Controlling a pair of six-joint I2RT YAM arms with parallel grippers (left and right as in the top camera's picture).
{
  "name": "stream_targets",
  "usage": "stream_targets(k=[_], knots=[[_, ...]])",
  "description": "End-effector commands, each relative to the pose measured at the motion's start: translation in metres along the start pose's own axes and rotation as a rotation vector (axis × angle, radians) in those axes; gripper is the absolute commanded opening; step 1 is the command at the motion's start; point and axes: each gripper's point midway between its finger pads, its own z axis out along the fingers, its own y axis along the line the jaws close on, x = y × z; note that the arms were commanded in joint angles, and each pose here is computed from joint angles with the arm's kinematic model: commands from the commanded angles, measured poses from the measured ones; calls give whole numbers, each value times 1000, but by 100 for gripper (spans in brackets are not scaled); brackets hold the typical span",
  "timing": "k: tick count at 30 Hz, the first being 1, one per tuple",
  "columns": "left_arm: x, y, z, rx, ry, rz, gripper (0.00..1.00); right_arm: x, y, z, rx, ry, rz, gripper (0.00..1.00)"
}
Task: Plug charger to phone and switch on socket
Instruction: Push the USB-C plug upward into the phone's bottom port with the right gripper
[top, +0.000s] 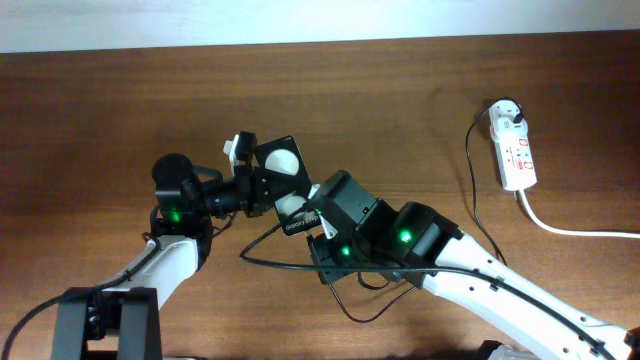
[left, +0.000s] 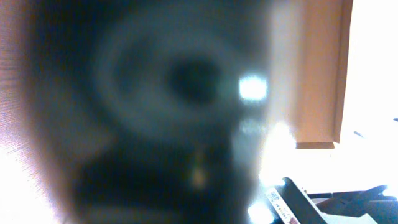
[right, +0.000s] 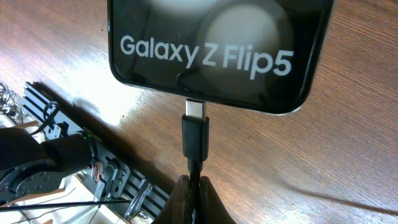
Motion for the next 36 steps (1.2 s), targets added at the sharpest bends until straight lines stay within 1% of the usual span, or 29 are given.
stream_targets(k=[1,4,14,17,26,31,36], knots=[[-1,-4,0,5,3,27,0,-1,2,2,-1,-2,-8,4],[-1,-4,0,5,2,62,0,0,1,2,-1,-1,-8,4],[-1,-4,0,5,4,67,0,-1,1,2,0,-2,-8,4],[0,-4,0,6,7,41,0,-2,-1,2,15,-9,-3,4],[1,-4,0,8,14,41,0,-3,-2,2,21,-14,3,4],[0,-4,0,6,10,-11,0,-3,-2,2,22,-14,3,4],[0,-4,0,6,11,-10,0,-3,-2,2,21,-15,3,4]])
